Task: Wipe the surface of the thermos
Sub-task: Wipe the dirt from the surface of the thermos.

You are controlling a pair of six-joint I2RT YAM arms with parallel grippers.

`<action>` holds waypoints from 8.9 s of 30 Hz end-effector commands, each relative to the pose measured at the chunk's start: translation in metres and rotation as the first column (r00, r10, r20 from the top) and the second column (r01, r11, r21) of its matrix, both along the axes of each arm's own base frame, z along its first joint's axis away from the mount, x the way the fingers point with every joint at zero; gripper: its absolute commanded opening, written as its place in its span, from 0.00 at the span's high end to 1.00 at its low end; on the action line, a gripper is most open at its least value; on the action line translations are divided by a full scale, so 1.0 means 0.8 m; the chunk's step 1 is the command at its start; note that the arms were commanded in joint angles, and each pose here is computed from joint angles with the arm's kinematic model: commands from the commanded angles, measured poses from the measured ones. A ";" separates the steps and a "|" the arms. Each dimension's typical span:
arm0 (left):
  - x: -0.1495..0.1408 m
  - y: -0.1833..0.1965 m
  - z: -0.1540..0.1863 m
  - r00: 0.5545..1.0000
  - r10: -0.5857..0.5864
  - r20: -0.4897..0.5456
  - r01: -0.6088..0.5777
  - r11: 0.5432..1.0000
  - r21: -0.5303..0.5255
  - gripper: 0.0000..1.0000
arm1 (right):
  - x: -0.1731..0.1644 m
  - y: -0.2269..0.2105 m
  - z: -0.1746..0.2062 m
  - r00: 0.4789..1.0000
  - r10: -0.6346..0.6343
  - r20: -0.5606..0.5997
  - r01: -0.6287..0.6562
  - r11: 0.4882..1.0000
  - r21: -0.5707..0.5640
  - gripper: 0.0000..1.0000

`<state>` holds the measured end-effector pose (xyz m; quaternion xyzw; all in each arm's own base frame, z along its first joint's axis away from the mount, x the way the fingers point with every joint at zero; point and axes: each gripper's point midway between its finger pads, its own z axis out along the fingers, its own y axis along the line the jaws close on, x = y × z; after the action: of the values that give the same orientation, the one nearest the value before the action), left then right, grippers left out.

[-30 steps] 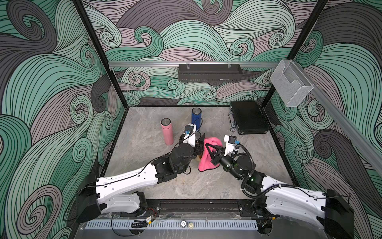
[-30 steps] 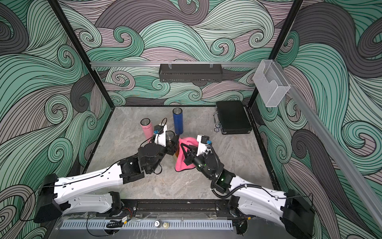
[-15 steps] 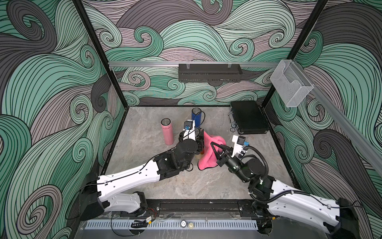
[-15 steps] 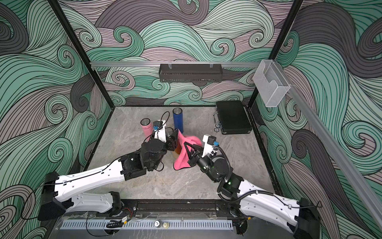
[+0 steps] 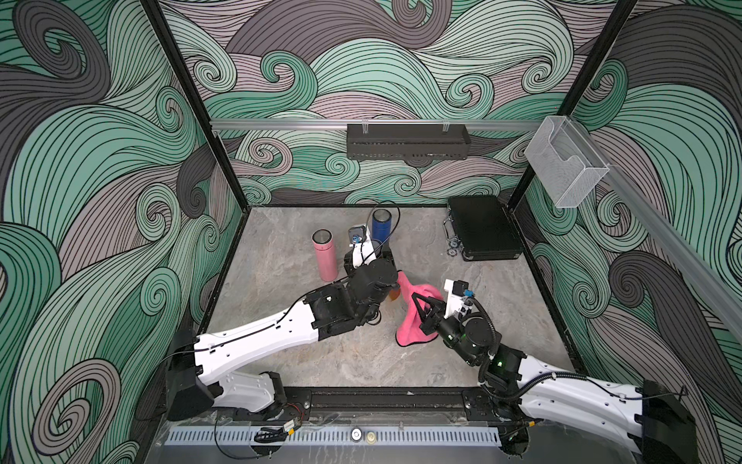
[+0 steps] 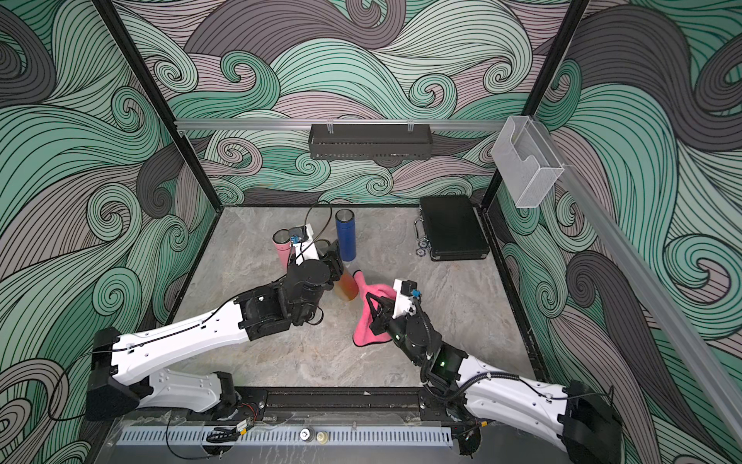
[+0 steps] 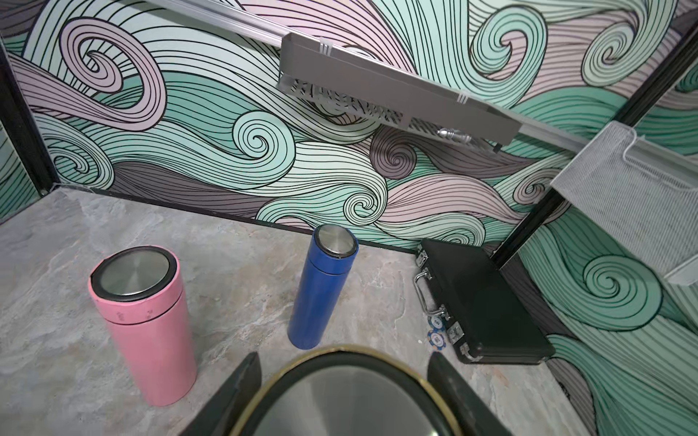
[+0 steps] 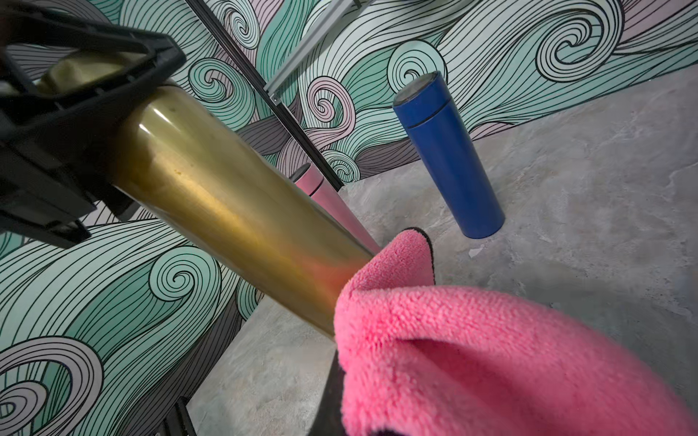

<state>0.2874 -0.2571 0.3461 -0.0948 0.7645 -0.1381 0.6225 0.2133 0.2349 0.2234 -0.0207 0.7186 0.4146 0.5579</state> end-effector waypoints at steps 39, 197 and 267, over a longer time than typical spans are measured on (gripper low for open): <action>-0.012 0.032 -0.003 0.986 0.134 -0.103 -0.160 0.936 -0.315 1.00 | 0.020 0.095 0.028 0.996 0.075 0.048 -0.078 0.995 0.062 1.00; -0.238 -0.101 -0.091 -0.524 -0.847 -0.085 0.611 -0.444 0.655 1.00 | 0.001 0.068 -0.023 0.922 0.378 -0.087 -0.376 0.926 0.031 1.00; 0.008 -0.014 -0.026 0.873 -0.488 0.017 0.483 0.867 0.121 1.00 | -0.001 0.009 -0.006 0.991 0.133 -0.007 -0.133 0.986 -0.099 1.00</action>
<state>0.2466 -0.3137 0.2831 0.3547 0.7136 -0.2970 0.5260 0.2159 0.2513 0.2144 -0.0946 0.7399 0.4251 0.5128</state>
